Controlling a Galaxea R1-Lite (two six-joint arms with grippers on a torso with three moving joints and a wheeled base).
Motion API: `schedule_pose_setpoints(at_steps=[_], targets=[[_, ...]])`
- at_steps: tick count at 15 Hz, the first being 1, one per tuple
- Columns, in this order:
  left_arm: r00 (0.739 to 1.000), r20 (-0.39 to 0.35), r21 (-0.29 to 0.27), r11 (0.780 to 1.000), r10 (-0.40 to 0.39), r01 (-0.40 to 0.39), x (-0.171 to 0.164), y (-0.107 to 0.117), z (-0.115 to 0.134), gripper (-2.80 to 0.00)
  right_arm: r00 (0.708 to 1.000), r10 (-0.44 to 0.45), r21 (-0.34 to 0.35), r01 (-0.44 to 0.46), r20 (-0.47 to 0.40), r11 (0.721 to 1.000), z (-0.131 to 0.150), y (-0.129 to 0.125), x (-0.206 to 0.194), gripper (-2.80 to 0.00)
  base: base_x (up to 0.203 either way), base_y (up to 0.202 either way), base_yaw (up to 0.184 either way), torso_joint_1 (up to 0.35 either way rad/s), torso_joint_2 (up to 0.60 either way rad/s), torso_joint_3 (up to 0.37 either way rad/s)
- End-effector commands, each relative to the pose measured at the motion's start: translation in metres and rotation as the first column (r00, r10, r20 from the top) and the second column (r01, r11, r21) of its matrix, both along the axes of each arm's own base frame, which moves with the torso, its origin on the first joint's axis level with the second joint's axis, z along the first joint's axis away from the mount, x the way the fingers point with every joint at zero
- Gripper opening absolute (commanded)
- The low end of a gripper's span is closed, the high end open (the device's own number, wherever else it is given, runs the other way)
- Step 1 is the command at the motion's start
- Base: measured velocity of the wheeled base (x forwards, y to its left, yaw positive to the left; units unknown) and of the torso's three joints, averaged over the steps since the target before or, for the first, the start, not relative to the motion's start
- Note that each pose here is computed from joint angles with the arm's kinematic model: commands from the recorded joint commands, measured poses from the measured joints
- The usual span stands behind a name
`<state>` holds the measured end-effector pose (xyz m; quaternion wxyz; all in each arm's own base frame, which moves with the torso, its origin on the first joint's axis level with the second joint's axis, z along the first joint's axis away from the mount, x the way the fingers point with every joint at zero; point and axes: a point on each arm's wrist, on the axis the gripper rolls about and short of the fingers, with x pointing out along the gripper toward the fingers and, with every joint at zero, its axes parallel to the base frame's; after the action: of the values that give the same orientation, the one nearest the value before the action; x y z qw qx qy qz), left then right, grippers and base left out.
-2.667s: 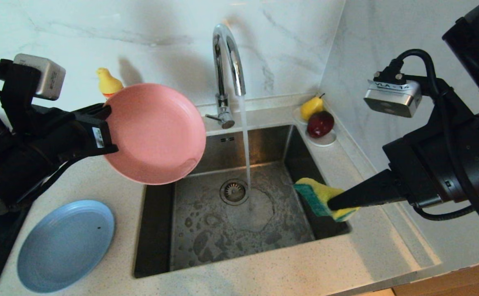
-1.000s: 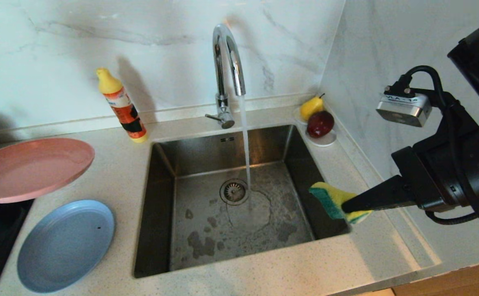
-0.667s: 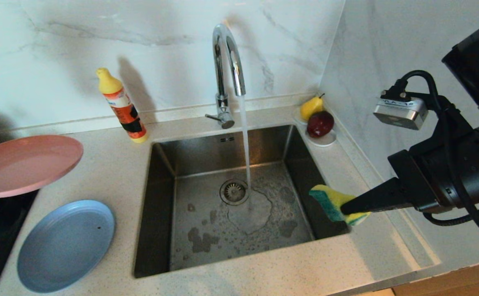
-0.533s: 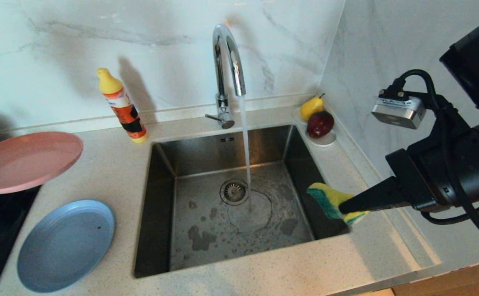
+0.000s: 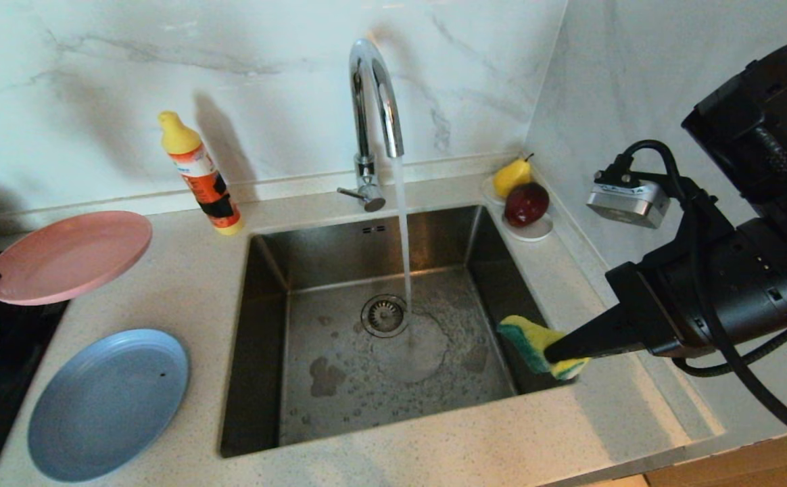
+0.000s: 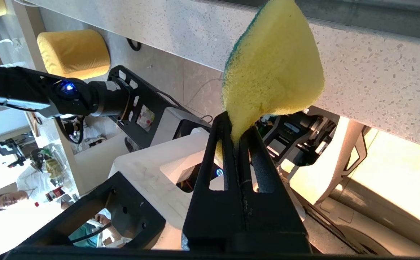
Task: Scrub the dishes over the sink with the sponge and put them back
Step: Place the plate on the table
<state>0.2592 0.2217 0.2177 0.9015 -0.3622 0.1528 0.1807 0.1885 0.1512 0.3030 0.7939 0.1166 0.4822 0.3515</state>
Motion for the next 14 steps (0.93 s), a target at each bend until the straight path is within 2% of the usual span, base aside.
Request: schedule_pose_setpoints(at_steps=[1, 7, 11, 14], targets=[[1.0, 0.002, -0.021, 0.999, -0.024, 0.024, 0.019, 0.016, -0.02, -2.8, 1.0, 0.001, -0.012, -0.001, -0.021, 1.0, -0.005, 0.003, 0.003, -2.8, 0.0, 0.0, 0.0, 0.0, 0.0, 0.0], [0.999, 0.012, 0.011, 0.999, -0.032, 0.032, 0.037, 0.033, -0.032, -2.8, 1.0, 0.0, -0.014, 0.0, -0.026, 1.0, -0.006, 0.002, 0.004, -2.8, 0.0, 0.0, 0.0, 0.0, 0.0, 0.0], [0.999, -0.014, 0.019, 0.999, -0.049, 0.05, 0.058, 0.047, -0.057, -2.8, 0.999, 0.001, -0.019, -0.002, -0.037, 1.0, -0.009, 0.005, 0.006, -2.8, 0.0, 0.0, 0.0, 0.0, 0.0, 0.0], [0.998, -0.043, 0.075, 0.996, -0.045, 0.048, 0.081, 0.043, -0.065, -2.8, 0.999, 0.002, -0.026, -0.003, -0.046, 1.0, -0.012, 0.007, 0.01, -2.8, 0.0, 0.0, 0.0, 0.0, 0.0, 0.0]])
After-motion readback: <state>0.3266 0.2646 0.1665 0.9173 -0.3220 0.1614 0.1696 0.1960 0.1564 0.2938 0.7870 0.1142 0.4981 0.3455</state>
